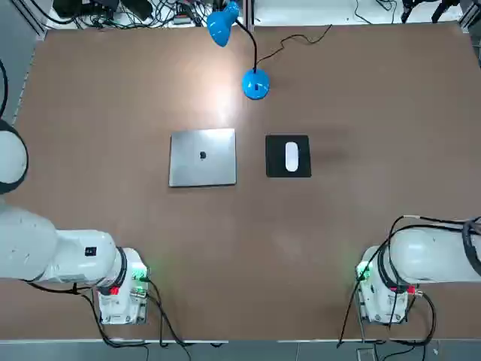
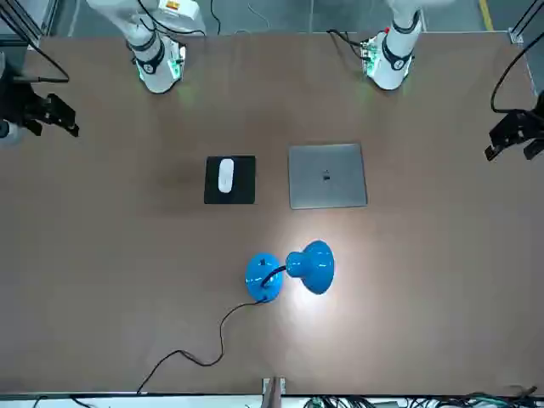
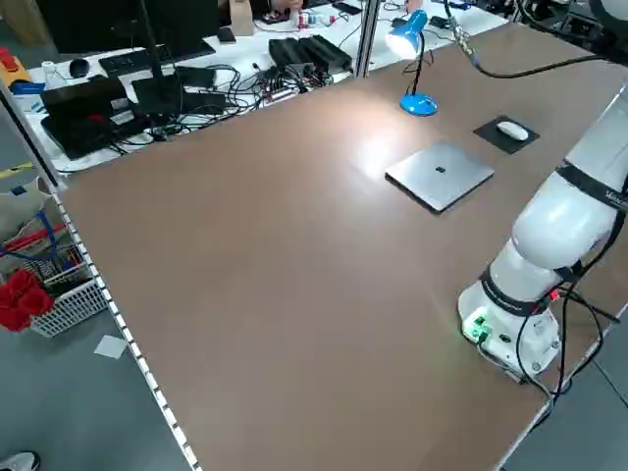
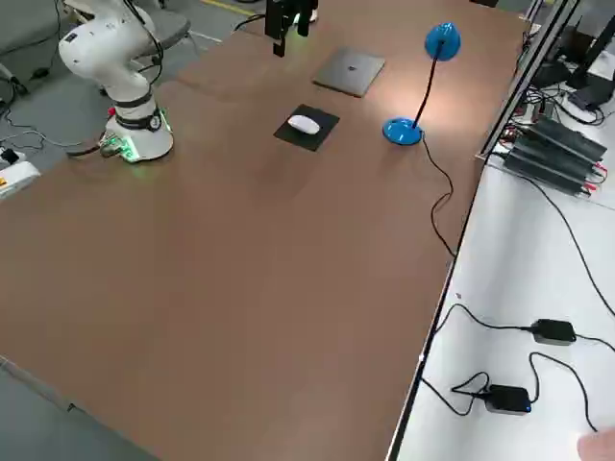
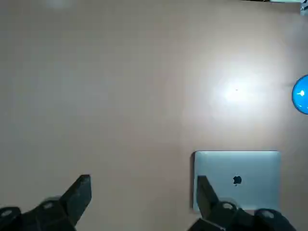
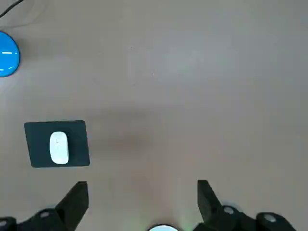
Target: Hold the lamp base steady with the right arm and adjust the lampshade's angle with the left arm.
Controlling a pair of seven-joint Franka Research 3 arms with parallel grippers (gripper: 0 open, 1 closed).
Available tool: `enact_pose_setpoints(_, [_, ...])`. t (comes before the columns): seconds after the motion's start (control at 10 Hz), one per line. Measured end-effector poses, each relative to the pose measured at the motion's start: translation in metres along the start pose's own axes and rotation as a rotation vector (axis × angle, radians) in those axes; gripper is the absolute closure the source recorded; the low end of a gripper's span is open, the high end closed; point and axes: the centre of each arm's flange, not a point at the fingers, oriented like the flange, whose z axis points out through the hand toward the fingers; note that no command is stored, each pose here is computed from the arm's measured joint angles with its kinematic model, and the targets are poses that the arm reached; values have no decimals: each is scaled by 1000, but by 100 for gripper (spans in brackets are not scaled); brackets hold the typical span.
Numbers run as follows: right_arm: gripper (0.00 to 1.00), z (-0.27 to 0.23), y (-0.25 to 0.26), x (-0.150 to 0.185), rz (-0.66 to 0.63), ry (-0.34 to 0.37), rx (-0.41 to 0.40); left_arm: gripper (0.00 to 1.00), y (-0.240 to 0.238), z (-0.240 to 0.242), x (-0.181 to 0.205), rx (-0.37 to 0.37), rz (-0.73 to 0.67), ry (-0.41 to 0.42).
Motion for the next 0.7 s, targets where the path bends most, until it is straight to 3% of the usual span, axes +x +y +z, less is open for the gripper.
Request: enact_pose_setpoints(0.7, [0,2,2,1,4,0,1,2,-4,-8,2,1,-7,23])
